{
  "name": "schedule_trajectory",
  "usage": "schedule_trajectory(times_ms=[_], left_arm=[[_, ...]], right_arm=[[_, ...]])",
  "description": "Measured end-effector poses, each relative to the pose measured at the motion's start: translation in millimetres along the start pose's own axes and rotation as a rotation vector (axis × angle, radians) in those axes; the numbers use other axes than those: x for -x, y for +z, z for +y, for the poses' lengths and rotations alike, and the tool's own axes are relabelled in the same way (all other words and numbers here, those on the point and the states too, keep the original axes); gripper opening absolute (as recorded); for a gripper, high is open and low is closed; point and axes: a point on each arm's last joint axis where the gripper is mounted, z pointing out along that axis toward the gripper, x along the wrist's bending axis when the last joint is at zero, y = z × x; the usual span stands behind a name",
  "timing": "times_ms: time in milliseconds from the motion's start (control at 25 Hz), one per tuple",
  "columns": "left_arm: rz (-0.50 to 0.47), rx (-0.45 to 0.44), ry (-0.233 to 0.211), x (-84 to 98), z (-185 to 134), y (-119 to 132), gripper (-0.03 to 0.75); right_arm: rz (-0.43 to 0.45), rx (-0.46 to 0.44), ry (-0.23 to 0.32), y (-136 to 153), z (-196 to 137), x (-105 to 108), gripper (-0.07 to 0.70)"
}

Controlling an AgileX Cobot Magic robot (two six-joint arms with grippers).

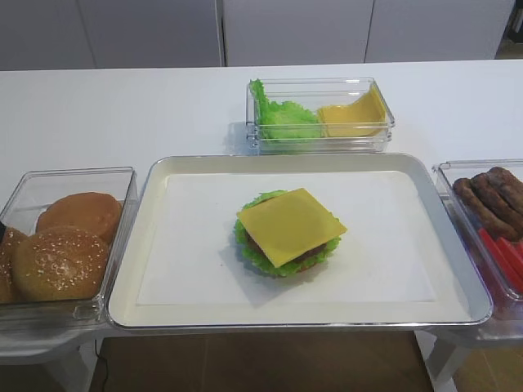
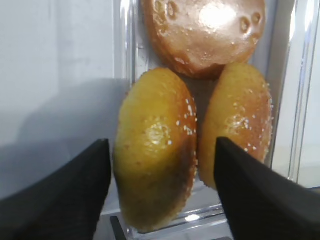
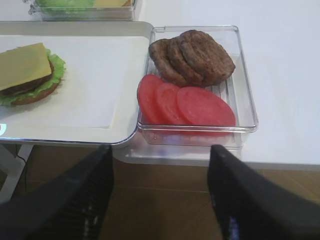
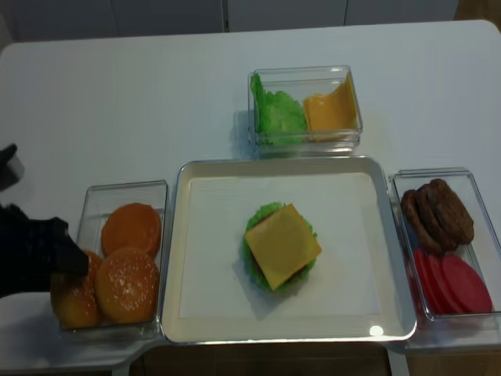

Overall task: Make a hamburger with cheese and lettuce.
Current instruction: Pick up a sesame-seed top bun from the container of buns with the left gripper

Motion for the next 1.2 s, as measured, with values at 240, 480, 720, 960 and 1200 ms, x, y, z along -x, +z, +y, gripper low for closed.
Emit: schedule_trajectory(times_ms=[240, 480, 720, 960, 1200], left_arm=[[0.017, -0.008, 0.013, -1.9, -0.2, 0.6, 0.477], [0.017, -0.008, 0.015, -1.9, -0.2, 0.6, 0.447], [0.01, -0.027, 0.017, -1.4, -1.9, 0.5, 0.445], [0.01, -0.033, 0.018, -1.4, -2.5, 0.5, 0.435], [0.011, -0.036, 0.019, -1.5, -2.7, 0.5, 0.333]], right_arm=[[0.0, 0.0, -0.002, 0.0, 0.0, 0.0, 0.449], [-0.002, 0.0, -0.003, 0.0, 0.0, 0.1, 0.449], [-0.002, 0.0, -0.003, 0.0, 0.0, 0.1, 0.449], [-0.002, 0.0, -0.003, 0.0, 0.0, 0.1, 0.449], [-0.002, 0.0, -0.003, 0.0, 0.0, 0.1, 0.449]])
